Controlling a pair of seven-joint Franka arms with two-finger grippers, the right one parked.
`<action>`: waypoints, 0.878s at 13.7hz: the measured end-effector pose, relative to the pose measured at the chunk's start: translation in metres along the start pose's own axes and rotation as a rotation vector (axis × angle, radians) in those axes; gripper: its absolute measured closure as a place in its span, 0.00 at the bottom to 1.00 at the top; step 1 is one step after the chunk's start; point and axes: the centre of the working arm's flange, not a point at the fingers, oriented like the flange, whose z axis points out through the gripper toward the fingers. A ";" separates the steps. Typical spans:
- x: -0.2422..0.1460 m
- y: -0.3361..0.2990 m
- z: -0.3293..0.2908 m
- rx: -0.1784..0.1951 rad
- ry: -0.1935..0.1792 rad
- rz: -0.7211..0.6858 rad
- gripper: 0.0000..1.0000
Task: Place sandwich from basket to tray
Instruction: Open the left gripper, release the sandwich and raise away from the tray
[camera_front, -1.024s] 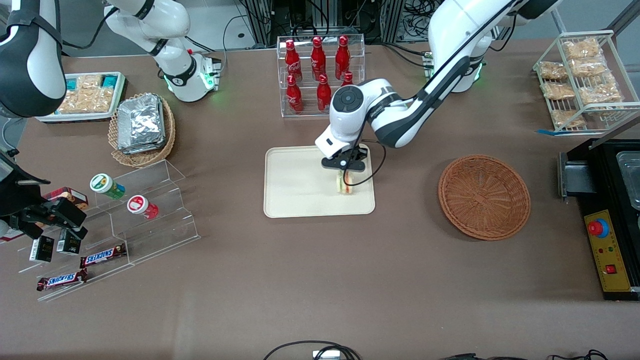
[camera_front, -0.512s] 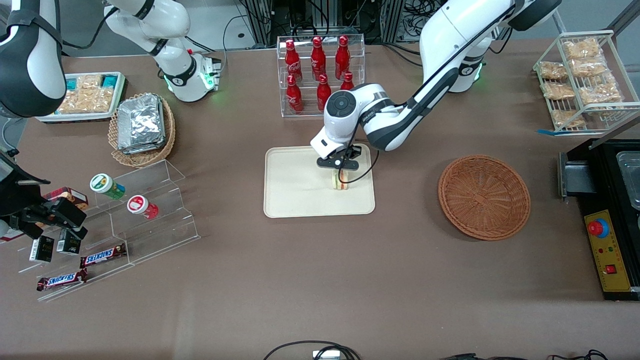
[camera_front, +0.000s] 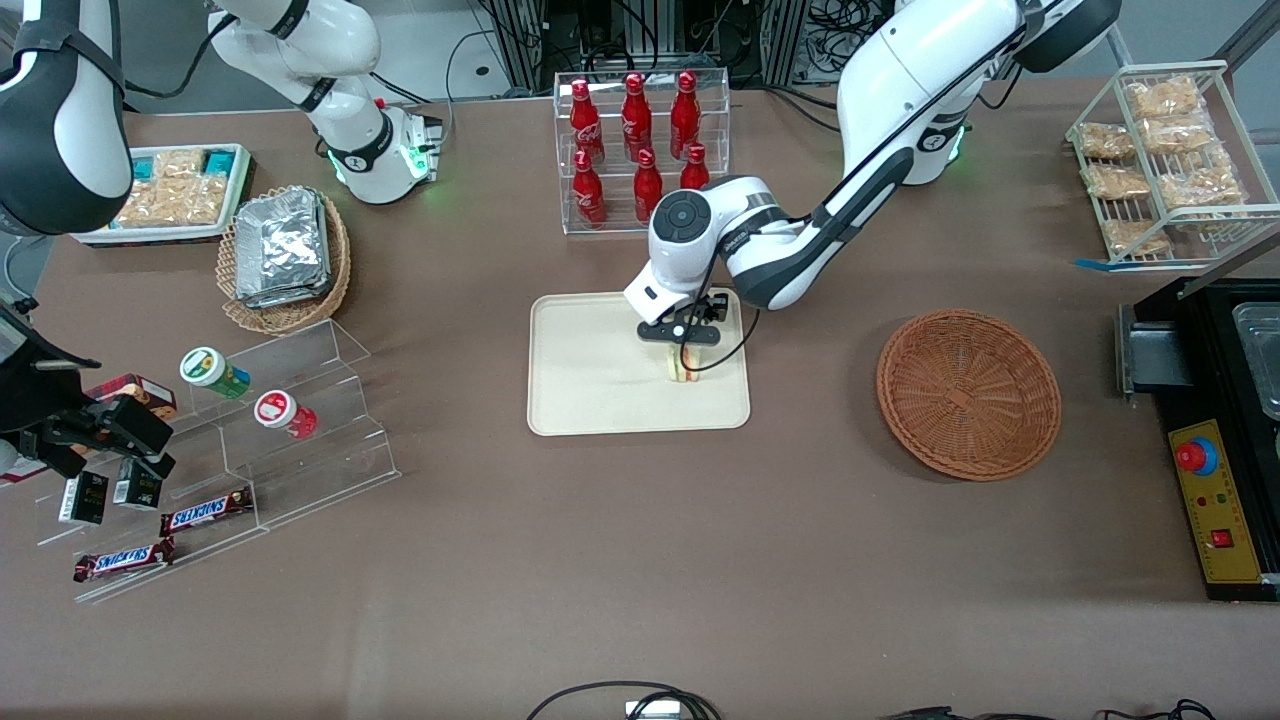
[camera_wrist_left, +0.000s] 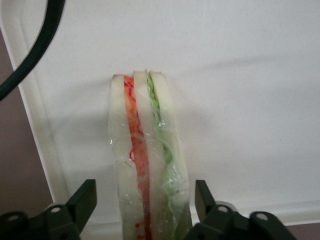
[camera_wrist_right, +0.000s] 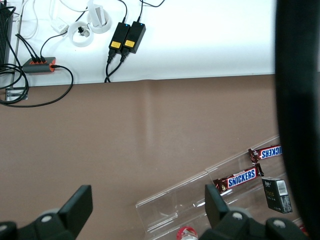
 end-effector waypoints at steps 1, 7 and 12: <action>0.007 0.001 -0.007 0.000 0.008 -0.023 0.01; 0.081 -0.026 -0.091 0.070 0.053 -0.232 0.00; 0.138 -0.120 -0.186 0.135 0.112 -0.442 0.00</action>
